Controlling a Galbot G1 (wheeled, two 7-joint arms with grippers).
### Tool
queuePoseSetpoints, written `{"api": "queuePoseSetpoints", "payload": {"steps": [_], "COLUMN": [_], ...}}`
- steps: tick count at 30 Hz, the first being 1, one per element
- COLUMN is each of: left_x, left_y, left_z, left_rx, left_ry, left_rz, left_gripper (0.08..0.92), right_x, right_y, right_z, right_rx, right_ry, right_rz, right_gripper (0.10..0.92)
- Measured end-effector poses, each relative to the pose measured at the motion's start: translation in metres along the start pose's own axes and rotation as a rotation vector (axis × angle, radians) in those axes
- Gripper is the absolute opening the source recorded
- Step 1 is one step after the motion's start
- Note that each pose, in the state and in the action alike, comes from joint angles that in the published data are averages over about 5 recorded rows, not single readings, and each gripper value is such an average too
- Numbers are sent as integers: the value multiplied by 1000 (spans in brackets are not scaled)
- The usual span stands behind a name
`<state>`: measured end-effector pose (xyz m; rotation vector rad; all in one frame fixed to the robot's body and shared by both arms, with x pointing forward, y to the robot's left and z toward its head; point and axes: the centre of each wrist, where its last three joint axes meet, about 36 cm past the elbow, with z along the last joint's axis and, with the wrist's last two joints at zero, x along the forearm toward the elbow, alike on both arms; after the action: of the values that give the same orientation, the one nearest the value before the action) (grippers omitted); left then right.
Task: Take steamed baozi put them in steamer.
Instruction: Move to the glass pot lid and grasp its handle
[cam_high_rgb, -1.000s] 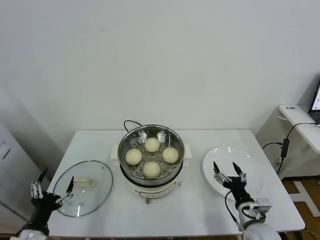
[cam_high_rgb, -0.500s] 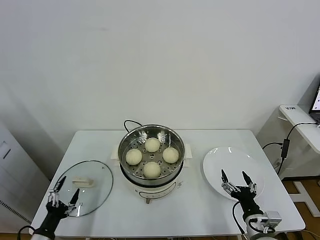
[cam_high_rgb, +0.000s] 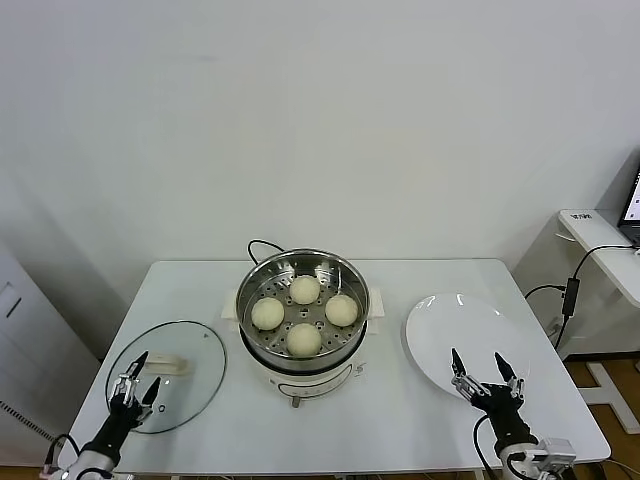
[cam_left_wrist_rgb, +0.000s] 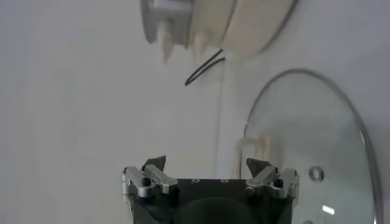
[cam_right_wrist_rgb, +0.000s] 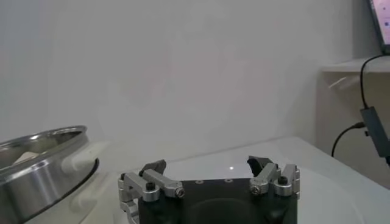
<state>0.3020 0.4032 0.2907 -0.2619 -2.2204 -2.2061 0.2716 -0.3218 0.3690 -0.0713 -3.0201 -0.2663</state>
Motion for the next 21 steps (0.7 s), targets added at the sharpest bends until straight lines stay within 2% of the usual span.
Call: {"api": "queuePoseSetpoints", "payload": {"steps": [7,15,18,21], "left_x": [-24,-48,-55,-61], "left_y": [-8,-7,-6,-5], "left_z": [8,10,10,10], "left_rx": [-40,-65,-71,-73], "left_ry": [11,24,30,35], "left_rz": [9,-10,-14,-18], "left_gripper": [823,822,803,746], "right_x": [6,11,12,12], "right_y": [-2,-4,-4,-4], "right_z": [0,1,2,2], "right_rx": [5,10,13,16], "right_ry": [-1,-1,-1,-1], "right_rz": [7,14,15,15], "right_gripper": [823,823,823,823]}}
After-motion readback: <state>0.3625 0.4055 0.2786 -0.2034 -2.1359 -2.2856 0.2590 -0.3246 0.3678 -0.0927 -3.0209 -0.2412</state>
